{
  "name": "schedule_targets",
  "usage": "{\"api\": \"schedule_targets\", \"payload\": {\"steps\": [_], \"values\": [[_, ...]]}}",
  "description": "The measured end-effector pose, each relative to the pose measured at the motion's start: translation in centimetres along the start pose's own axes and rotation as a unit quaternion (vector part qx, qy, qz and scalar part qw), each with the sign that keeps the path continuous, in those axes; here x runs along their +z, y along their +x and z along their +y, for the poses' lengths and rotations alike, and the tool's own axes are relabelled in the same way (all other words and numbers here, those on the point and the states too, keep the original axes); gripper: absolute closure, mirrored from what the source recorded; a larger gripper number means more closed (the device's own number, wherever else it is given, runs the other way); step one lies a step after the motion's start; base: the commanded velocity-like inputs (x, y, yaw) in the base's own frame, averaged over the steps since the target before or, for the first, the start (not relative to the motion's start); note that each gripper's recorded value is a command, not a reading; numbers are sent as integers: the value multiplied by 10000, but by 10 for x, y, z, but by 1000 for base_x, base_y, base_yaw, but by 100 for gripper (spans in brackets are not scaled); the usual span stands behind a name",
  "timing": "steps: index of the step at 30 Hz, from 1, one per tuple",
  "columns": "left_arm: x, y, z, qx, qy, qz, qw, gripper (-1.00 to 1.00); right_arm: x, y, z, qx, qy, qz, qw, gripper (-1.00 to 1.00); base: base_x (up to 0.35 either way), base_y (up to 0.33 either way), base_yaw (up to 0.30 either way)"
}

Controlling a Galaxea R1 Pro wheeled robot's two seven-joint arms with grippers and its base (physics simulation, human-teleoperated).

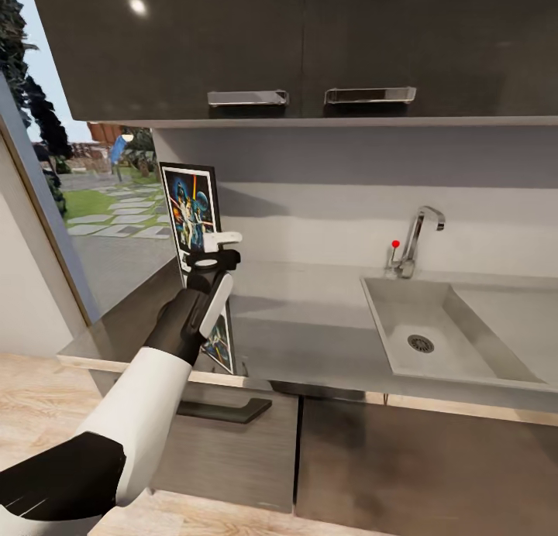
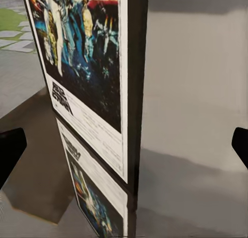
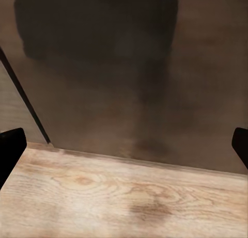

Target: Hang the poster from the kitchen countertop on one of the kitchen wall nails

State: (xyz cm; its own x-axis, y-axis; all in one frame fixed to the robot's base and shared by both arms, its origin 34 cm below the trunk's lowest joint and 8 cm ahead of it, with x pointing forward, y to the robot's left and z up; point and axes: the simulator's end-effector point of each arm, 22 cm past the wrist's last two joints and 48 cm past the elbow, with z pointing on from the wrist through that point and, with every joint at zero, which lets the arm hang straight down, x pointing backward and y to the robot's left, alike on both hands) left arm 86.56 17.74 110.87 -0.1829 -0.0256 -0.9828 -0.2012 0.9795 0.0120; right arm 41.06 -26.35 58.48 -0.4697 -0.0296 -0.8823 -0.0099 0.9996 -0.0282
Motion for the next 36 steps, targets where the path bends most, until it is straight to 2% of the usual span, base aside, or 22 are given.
{"api": "schedule_targets", "payload": {"steps": [3, 8, 13, 23, 36], "values": [[1, -3, -1, 67, -2, 62, 10000, -100, 0, 0, 0, 1, -1, 3, 10000, -100, 0, 0, 0], [10, -30, -2, 230, -49, 113, 9997, -100, 0, 0, 0, 3, 3, -2, 10000, -100, 0, 0, 0], [20, -29, -1, 366, -111, 280, 9989, -100, 0, 0, 0, 3, 4, 1, 10000, -100, 0, 0, 0], [29, -36, 1, 506, -205, 408, 9977, -100, 0, 0, 0, 2, 2, 2, 10000, -100, 0, 0, 0], [32, -38, 3, 536, -250, 446, 9973, -100, 0, 0, 0, 2, -2, -7, 10000, -100, 0, 0, 0]]}}
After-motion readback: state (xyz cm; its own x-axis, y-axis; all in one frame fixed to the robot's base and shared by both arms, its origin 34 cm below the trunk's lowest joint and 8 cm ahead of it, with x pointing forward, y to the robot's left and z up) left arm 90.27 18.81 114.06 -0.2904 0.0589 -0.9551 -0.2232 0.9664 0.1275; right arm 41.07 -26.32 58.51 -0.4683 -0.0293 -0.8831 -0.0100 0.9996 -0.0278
